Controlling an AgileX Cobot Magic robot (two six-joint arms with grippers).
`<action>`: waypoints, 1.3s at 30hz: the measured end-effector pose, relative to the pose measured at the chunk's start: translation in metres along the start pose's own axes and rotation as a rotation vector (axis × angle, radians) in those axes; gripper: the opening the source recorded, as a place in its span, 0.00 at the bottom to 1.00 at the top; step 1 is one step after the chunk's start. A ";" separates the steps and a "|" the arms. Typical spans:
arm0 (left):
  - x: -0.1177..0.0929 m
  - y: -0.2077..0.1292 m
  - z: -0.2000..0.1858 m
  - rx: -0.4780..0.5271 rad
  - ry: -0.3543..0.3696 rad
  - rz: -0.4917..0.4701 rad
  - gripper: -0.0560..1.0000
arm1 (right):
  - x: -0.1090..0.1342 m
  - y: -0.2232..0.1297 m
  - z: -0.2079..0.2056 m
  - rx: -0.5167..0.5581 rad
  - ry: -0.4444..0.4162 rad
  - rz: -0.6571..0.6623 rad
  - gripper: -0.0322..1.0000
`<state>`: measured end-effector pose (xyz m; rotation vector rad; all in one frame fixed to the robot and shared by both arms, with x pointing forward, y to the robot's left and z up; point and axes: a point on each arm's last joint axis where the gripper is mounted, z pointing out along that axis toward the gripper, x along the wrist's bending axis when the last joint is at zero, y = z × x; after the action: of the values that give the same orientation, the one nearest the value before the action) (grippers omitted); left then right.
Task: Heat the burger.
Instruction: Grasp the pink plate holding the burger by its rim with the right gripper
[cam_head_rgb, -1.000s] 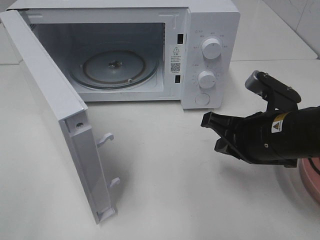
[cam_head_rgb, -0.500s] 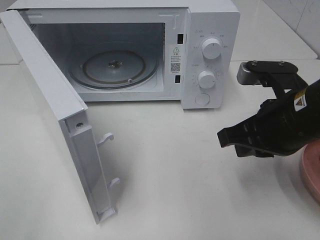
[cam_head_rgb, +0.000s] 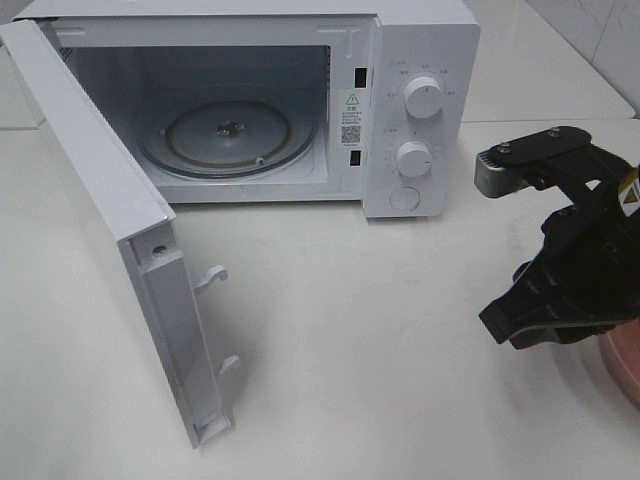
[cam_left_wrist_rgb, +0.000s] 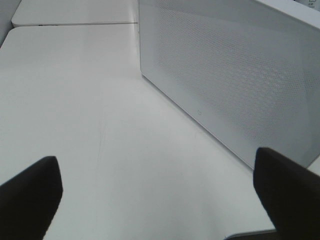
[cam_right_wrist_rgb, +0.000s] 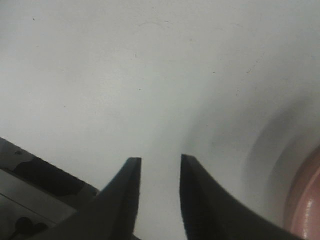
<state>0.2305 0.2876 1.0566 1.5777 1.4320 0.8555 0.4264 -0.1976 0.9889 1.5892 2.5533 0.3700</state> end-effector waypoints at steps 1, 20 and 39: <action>0.000 0.000 0.000 0.000 0.000 0.000 0.97 | 0.000 0.000 0.000 0.000 0.000 0.000 0.35; 0.000 0.000 0.000 0.000 0.000 0.000 0.97 | -0.017 -0.013 -0.023 0.002 -0.105 0.027 0.95; 0.000 0.000 0.000 0.000 0.000 0.000 0.97 | -0.067 -0.015 -0.004 0.088 -0.185 0.229 0.91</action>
<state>0.2305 0.2876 1.0566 1.5777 1.4320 0.8555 0.4428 -0.2646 0.9867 1.8582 2.2881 0.1232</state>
